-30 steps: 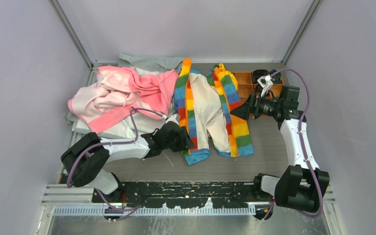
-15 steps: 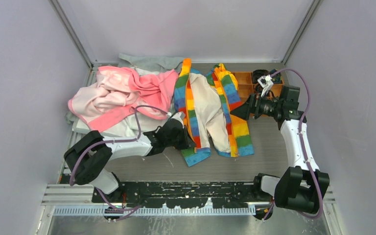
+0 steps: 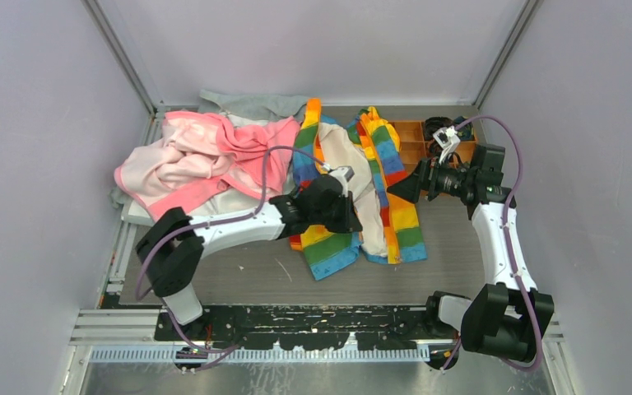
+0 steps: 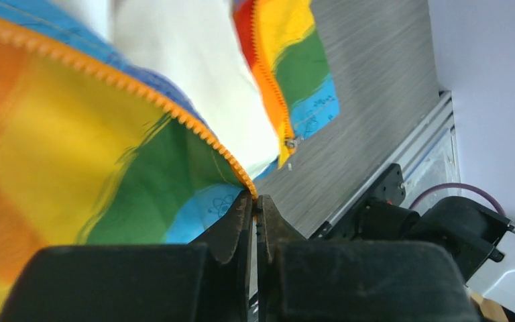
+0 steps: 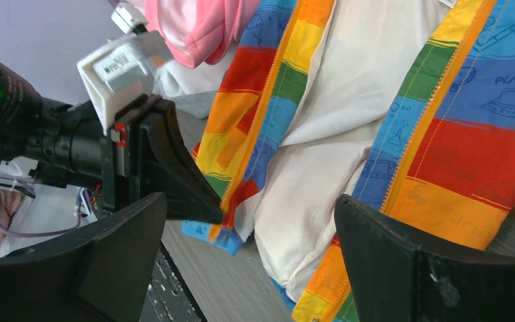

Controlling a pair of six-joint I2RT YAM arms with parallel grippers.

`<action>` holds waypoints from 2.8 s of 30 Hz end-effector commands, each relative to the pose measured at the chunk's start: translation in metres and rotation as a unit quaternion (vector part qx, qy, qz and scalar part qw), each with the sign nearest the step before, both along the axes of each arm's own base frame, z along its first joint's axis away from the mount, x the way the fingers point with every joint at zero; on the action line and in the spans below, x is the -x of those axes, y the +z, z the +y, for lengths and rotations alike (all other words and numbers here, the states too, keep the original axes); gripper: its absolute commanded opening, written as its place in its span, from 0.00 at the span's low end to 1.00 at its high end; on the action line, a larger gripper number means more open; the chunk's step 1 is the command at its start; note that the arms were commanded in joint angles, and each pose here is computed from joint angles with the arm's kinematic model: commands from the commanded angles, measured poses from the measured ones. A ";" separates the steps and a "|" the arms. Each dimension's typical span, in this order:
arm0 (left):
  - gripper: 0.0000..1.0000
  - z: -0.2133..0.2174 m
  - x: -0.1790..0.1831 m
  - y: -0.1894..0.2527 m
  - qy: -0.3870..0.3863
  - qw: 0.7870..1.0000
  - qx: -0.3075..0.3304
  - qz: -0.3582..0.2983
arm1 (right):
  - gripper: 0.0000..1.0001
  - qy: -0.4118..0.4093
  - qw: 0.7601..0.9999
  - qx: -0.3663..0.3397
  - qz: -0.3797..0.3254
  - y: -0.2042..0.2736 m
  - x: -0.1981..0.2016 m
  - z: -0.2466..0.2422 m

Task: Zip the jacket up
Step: Flatten out the jacket at the center of the board.

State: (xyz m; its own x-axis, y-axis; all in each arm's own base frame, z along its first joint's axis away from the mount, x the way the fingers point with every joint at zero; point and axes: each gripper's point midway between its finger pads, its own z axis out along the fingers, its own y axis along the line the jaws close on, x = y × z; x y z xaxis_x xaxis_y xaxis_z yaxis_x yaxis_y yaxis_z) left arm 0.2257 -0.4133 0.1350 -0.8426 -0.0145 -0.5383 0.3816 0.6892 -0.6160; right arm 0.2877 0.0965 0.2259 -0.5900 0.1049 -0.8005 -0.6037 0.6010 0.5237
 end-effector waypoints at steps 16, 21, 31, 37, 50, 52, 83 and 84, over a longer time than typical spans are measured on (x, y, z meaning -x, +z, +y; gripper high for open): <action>0.56 -0.014 0.034 0.047 -0.107 0.984 0.065 -0.129 | 1.00 -0.047 0.997 0.045 -0.032 0.015 -0.012 -0.015; 0.58 0.033 0.035 0.047 -0.094 0.975 0.019 -0.201 | 1.00 -0.044 0.998 0.043 -0.032 0.015 -0.012 -0.014; 0.66 0.072 0.053 0.025 -0.057 0.915 -0.158 -0.367 | 1.00 -0.041 0.998 0.040 -0.030 0.012 -0.012 -0.014; 0.72 0.042 0.061 -0.003 -0.046 0.914 -0.202 -0.350 | 1.00 -0.042 0.998 0.040 -0.025 0.009 -0.013 -0.014; 0.65 -0.004 0.071 -0.047 -0.011 0.862 -0.342 -0.373 | 1.00 -0.040 0.998 0.038 -0.023 0.008 -0.013 -0.014; 0.62 -0.004 0.070 -0.053 -0.008 0.859 -0.350 -0.374 | 1.00 -0.040 0.998 0.037 -0.022 0.008 -0.013 -0.014; 0.00 0.080 0.063 -0.056 -0.019 0.799 -0.444 -0.404 | 1.00 -0.037 0.998 0.035 -0.023 0.009 -0.012 -0.013; 0.00 0.083 0.065 -0.057 -0.030 0.802 -0.442 -0.401 | 1.00 -0.038 0.998 0.035 -0.023 0.009 -0.012 -0.013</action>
